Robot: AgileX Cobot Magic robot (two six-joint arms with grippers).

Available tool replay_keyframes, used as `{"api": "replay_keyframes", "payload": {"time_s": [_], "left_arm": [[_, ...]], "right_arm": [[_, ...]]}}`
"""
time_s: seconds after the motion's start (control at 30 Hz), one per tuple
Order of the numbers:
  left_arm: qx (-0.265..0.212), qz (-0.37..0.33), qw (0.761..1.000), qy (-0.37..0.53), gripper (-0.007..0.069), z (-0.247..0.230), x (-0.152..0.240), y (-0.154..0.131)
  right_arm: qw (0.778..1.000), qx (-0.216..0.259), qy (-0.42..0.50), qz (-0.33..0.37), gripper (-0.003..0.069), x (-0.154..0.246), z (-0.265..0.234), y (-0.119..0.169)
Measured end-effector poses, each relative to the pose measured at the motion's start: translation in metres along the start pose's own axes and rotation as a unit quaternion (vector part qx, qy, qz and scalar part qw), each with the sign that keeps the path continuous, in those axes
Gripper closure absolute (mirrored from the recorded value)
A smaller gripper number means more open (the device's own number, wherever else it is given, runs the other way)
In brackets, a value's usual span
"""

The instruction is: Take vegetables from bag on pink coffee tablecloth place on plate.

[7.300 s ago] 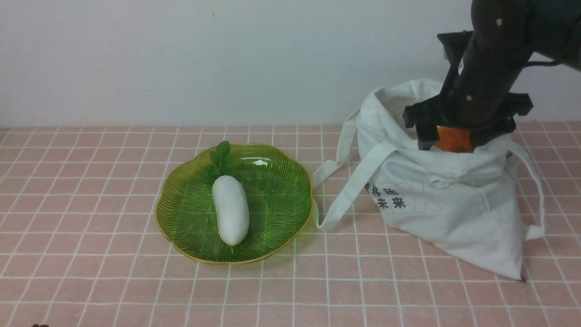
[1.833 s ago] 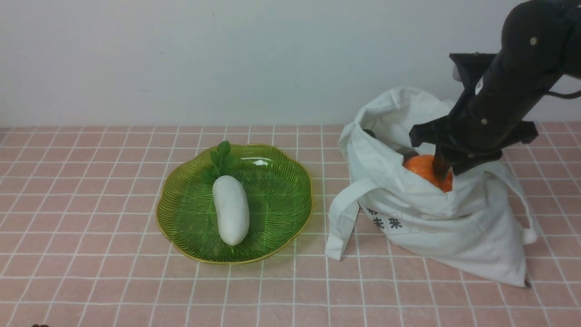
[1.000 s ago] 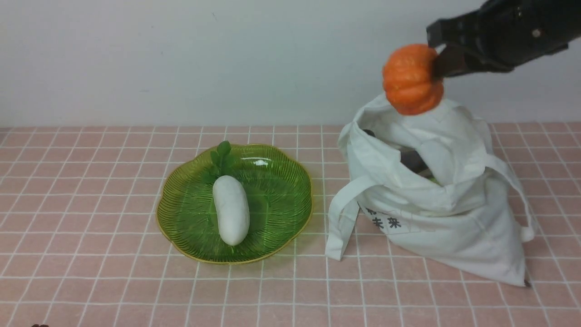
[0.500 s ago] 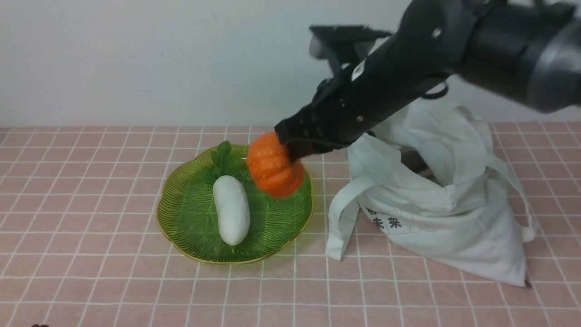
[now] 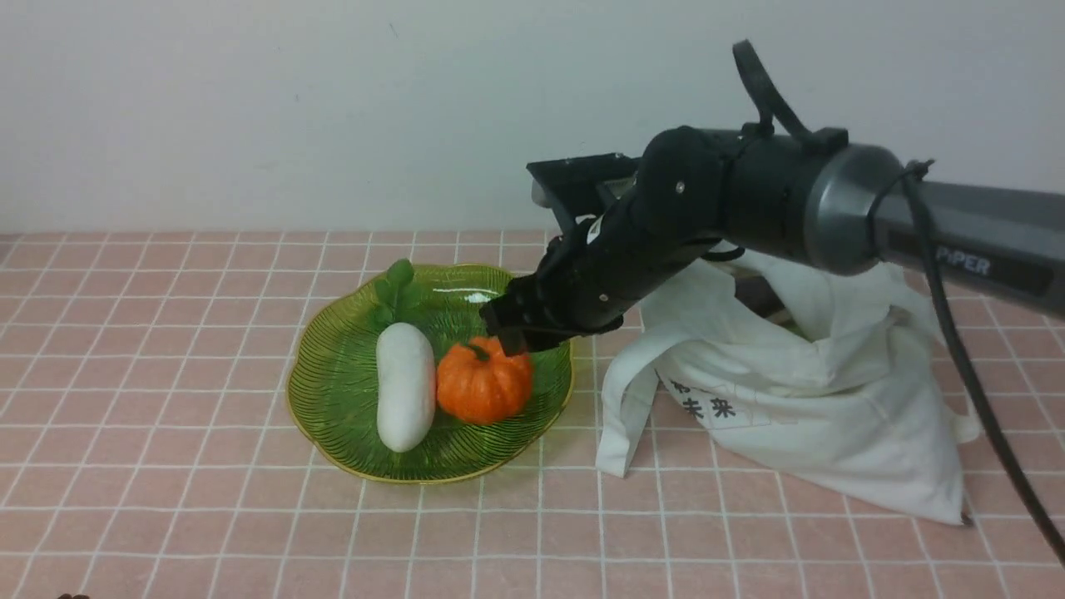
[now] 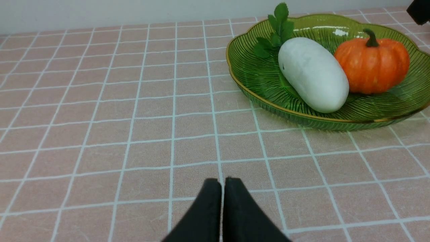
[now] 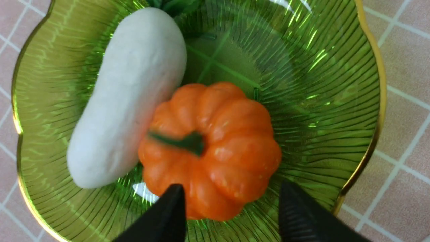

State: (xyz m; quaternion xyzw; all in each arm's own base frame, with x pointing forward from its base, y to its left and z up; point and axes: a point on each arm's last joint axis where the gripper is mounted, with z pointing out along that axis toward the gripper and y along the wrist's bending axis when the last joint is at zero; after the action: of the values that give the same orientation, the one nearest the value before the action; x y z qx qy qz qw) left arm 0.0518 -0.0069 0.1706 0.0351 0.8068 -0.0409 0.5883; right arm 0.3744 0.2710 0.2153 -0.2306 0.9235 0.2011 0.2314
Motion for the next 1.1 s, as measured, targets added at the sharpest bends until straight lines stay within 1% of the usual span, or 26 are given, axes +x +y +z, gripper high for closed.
{"api": "replay_keyframes", "payload": {"time_s": [0.03,0.1,0.17,0.2,0.27,0.33,0.4,0.43,0.5,0.57,0.63,0.67,0.7,0.73,0.77,0.8,0.83,0.9,0.93,0.97,1.0,1.1], "left_arm": [[0.000,0.000,1.000,0.000,0.0631,0.000,0.000,0.000],[0.000,0.000,1.000,0.000,0.0631,0.000,0.000,0.000],[0.000,0.000,1.000,0.000,0.0631,0.000,0.000,0.000],[0.000,0.000,1.000,0.000,0.0631,0.000,0.000,0.000],[0.000,0.000,1.000,0.000,0.0631,0.000,0.000,0.000],[0.000,0.000,1.000,0.000,0.0631,0.000,0.000,0.000],[0.000,0.000,1.000,0.000,0.0631,0.000,0.000,0.000],[0.000,0.000,1.000,0.000,0.0631,0.000,0.000,0.000],[0.000,0.000,1.000,0.000,0.0631,0.000,0.000,0.000],[0.000,0.000,1.000,0.000,0.0631,0.000,0.000,0.000],[0.000,0.000,1.000,0.000,0.0631,0.000,0.000,0.000],[0.000,0.000,1.000,0.000,0.0631,0.000,0.000,0.000],[0.000,0.000,1.000,0.000,0.0631,0.000,0.000,0.000],[0.000,0.000,1.000,0.000,0.0631,0.000,0.000,0.000],[0.000,0.000,1.000,0.000,0.0631,0.000,0.000,0.000],[0.000,0.000,1.000,0.000,0.0631,0.000,0.000,0.000],[0.000,0.000,1.000,0.000,0.0631,0.000,0.000,0.000],[0.000,0.000,1.000,0.000,0.0631,0.000,0.000,0.000],[0.000,0.000,1.000,0.000,0.0631,0.000,0.000,0.000],[0.000,0.000,1.000,0.000,0.0631,0.000,0.000,0.000],[0.000,0.000,1.000,0.000,0.0631,0.000,0.000,0.000],[0.000,0.000,1.000,0.000,0.0631,0.000,0.000,0.000]], "right_arm": [[1.000,-0.001,0.002,0.003,0.0262,-0.001,-0.001,0.001],[1.000,-0.002,0.010,-0.002,0.0246,-0.004,-0.006,0.002],[1.000,0.002,0.025,-0.017,0.0256,-0.008,-0.019,0.004],[0.999,0.009,0.031,-0.025,0.0277,-0.014,-0.033,0.005],[0.999,0.020,0.028,-0.038,0.0344,-0.023,-0.060,0.007],[0.998,0.038,0.006,-0.049,0.0455,-0.033,-0.102,0.008],[0.996,0.061,-0.037,-0.053,0.0575,-0.040,-0.153,0.009],[0.994,0.071,-0.060,-0.052,0.0615,-0.040,-0.179,0.009],[0.989,0.092,-0.107,-0.042,0.0650,-0.036,-0.228,0.010],[0.981,0.116,-0.153,-0.028,0.0666,-0.025,-0.275,0.009],[0.967,0.143,-0.208,-0.021,0.0671,-0.002,-0.327,0.010],[0.967,0.145,-0.209,-0.018,0.0671,0.001,-0.328,0.010],[0.961,0.152,-0.231,-0.019,0.0672,0.012,-0.346,0.012],[0.950,0.161,-0.267,-0.020,0.0673,0.038,-0.370,0.015],[0.944,0.163,-0.285,-0.018,0.0673,0.057,-0.378,0.016],[0.939,0.162,-0.303,-0.020,0.0673,0.063,-0.387,0.019],[0.928,0.157,-0.338,-0.017,0.0673,0.096,-0.395,0.020],[0.908,0.146,-0.392,-0.016,0.0673,0.134,-0.403,0.021],[0.897,0.140,-0.420,-0.018,0.0673,0.151,-0.405,0.021],[0.880,0.131,-0.457,-0.023,0.0673,0.170,-0.414,0.023],[0.858,0.119,-0.499,-0.031,0.0673,0.193,-0.412,0.023],[0.811,0.097,-0.574,-0.046,0.0673,0.252,-0.398,0.018]]}}
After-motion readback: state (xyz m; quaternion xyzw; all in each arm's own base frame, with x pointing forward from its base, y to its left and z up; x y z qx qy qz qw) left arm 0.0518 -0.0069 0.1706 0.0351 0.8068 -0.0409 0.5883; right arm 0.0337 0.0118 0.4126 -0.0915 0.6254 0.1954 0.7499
